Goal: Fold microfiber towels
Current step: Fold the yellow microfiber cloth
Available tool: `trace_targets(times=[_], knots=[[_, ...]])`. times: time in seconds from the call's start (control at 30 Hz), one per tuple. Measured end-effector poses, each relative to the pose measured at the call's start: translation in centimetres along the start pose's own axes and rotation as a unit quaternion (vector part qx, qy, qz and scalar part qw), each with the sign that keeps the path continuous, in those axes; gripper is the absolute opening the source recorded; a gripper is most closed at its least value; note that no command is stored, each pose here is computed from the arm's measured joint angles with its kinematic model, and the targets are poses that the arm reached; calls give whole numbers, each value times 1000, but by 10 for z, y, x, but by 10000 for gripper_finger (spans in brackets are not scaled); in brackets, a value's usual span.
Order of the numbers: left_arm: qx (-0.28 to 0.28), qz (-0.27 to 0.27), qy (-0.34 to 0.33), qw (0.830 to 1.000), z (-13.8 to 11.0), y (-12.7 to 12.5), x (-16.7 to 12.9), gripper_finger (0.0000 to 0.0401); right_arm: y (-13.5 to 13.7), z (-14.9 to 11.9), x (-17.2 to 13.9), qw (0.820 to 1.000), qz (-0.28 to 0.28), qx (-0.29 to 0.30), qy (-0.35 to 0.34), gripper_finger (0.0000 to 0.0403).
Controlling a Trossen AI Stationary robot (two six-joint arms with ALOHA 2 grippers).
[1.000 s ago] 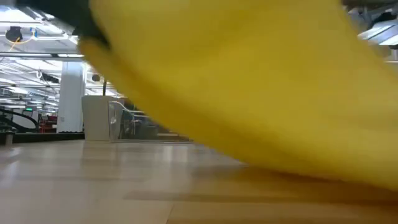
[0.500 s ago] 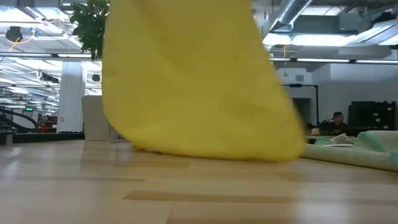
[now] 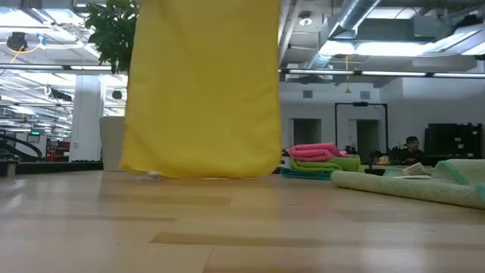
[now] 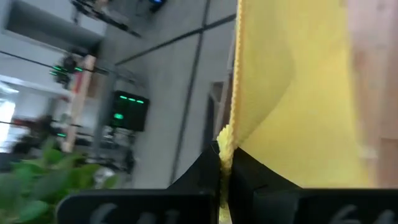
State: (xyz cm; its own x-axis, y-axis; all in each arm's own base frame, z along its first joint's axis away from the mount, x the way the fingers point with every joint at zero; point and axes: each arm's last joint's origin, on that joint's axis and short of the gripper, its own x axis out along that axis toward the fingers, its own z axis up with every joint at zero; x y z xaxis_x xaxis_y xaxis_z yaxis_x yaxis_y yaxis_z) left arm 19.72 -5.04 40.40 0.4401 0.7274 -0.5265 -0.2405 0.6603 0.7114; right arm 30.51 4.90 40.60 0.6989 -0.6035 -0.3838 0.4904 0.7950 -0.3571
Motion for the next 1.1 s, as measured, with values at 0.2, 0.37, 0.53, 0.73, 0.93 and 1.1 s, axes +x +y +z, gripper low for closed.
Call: trace_targets(times=[0.2,0.37,0.53,0.73,0.93,1.1], knots=[[-31,-86,6,996,2,-18,-9,0,33,-16,-23,998,56,15,22,5],[-46,-186,47,980,10,-65,-21,0,79,-44,-42,989,129,44,59,5],[-22,-211,71,975,14,-132,-36,0,137,-76,-62,977,180,66,91,5],[9,-231,70,971,9,-223,-51,0,199,-112,-73,969,207,76,111,6],[47,-225,112,967,-7,-274,-49,0,215,-127,-61,971,184,80,127,7],[77,-115,120,983,-8,-257,-33,0,190,-119,-35,976,124,87,157,7]])
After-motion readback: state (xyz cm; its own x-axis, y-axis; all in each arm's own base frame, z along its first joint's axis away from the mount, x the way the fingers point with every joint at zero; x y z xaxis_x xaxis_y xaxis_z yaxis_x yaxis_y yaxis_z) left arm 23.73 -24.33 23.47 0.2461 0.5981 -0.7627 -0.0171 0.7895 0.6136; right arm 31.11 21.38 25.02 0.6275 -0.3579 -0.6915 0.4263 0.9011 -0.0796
